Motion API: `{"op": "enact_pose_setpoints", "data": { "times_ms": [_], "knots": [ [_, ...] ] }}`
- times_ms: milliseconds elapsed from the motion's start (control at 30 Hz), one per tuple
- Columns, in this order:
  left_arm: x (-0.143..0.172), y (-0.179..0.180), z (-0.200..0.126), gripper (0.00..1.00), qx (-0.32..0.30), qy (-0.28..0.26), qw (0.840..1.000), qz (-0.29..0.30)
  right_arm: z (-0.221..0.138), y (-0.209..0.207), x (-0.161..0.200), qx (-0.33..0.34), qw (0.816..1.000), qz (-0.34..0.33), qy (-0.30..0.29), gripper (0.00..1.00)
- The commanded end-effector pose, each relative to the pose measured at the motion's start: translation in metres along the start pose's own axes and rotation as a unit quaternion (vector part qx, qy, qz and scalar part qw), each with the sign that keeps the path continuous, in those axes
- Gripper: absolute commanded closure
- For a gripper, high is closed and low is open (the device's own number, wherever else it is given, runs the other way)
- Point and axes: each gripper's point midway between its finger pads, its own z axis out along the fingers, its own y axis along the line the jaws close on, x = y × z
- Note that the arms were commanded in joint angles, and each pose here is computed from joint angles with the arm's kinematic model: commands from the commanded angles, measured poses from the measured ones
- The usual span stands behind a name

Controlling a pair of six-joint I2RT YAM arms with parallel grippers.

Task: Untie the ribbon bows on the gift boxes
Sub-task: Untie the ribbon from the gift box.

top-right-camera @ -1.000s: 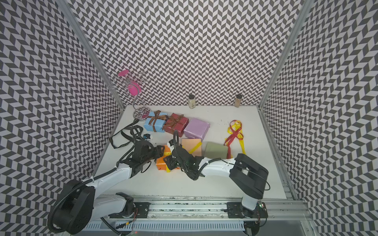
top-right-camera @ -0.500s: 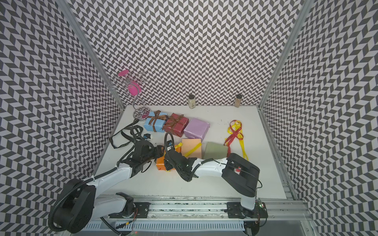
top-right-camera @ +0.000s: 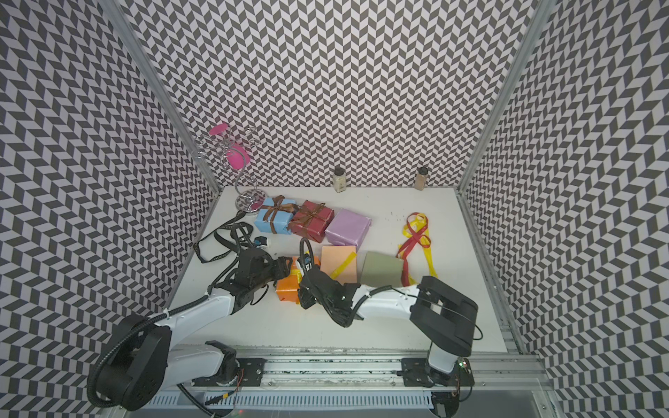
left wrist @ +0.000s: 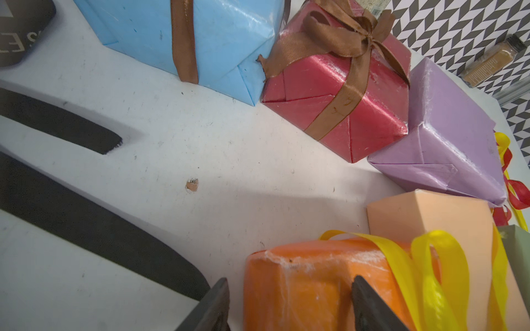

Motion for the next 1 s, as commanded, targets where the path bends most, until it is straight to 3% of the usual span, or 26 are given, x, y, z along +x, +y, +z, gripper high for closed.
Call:
{"op": "enact_pose_setpoints", "data": {
  "times_ms": [0, 233, 500, 700, 767, 833, 967],
  "knots": [
    [0.006, 0.008, 0.002, 0.33, -0.011, 0.005, 1.000, 0.004, -0.028, 0.025, -0.015, -0.067, 0.997, -0.019, -0.014, 1.00],
    [0.008, 0.010, 0.004, 0.33, -0.016, 0.011, 1.000, 0.005, -0.055, 0.034, 0.014, -0.119, 0.991, -0.042, 0.039, 1.00],
    [0.008, 0.011, 0.004, 0.33, -0.020, 0.012, 1.000, 0.006, -0.079, 0.054, 0.077, -0.240, 0.960, -0.079, 0.121, 1.00],
    [0.009, 0.012, 0.005, 0.33, -0.021, 0.014, 1.000, 0.007, -0.080, 0.048, 0.110, -0.247, 0.950, -0.067, 0.180, 0.98],
    [0.010, 0.012, 0.005, 0.33, -0.022, 0.015, 1.000, 0.007, -0.079, 0.043, 0.115, -0.232, 0.950, -0.072, 0.195, 0.91],
    [0.009, 0.012, 0.005, 0.33, -0.021, 0.015, 1.000, 0.008, -0.077, 0.035, 0.113, -0.205, 0.955, -0.077, 0.202, 0.67],
    [0.010, 0.010, 0.006, 0.33, -0.019, 0.019, 1.000, 0.009, -0.078, 0.031, 0.090, -0.174, 0.965, -0.095, 0.173, 0.47]
  ]
}}
